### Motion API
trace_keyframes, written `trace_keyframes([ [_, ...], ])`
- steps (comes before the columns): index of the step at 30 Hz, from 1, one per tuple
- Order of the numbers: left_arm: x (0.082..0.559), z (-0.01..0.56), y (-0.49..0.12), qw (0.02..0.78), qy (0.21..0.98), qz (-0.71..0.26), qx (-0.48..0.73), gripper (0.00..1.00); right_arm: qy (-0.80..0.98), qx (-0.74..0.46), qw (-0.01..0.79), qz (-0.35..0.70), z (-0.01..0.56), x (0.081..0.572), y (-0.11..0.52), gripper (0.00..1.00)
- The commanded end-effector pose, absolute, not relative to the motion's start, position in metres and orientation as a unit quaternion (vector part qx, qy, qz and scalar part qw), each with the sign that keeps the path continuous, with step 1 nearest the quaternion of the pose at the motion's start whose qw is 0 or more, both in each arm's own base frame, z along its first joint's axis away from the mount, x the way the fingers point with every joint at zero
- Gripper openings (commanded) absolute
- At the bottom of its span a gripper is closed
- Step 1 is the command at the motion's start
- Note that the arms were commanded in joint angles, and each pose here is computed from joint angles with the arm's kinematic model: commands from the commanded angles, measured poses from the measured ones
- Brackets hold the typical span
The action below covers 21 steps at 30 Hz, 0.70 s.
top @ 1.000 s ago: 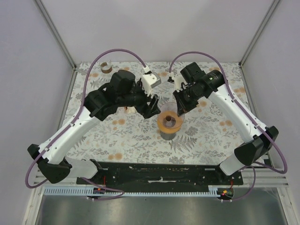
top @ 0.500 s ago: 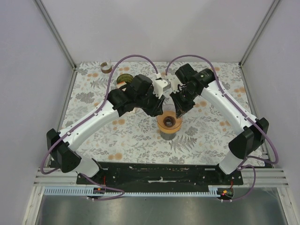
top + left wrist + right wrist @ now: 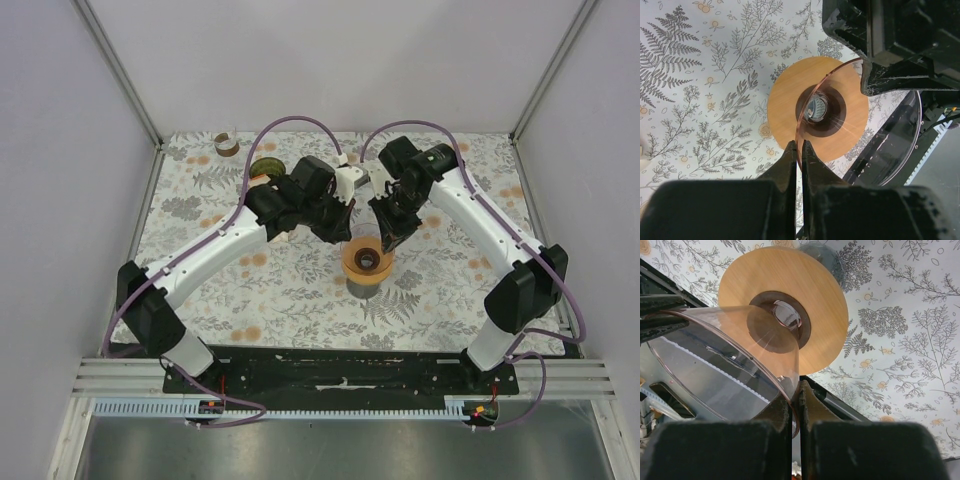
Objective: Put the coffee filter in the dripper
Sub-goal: Place the coffee dripper in the dripper holder.
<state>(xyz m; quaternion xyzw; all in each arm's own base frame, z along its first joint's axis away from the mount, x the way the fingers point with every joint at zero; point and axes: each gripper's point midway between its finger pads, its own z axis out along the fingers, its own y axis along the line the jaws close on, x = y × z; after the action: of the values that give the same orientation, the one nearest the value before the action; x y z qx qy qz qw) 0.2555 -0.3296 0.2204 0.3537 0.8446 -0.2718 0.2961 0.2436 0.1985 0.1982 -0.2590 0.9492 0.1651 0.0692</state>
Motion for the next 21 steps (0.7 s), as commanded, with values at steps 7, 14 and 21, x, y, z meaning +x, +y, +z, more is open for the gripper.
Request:
trace_keyframes([
  [7, 0.237, 0.168, -0.341, 0.194, 0.864, -0.277, 0.373, 0.02, 0.95, -0.261, 0.025, 0.168, 0.156, 0.25, 0.202, 0.0],
  [14, 0.234, 0.13, -0.328, 0.167, 0.872, -0.247, 0.388, 0.02, 0.96, -0.232, 0.05, 0.147, 0.147, 0.258, 0.199, 0.0],
  [21, 0.232, 0.1, -0.321, 0.159, 0.873, -0.23, 0.4, 0.02, 0.963, -0.227, 0.06, 0.133, 0.124, 0.261, 0.207, 0.0],
])
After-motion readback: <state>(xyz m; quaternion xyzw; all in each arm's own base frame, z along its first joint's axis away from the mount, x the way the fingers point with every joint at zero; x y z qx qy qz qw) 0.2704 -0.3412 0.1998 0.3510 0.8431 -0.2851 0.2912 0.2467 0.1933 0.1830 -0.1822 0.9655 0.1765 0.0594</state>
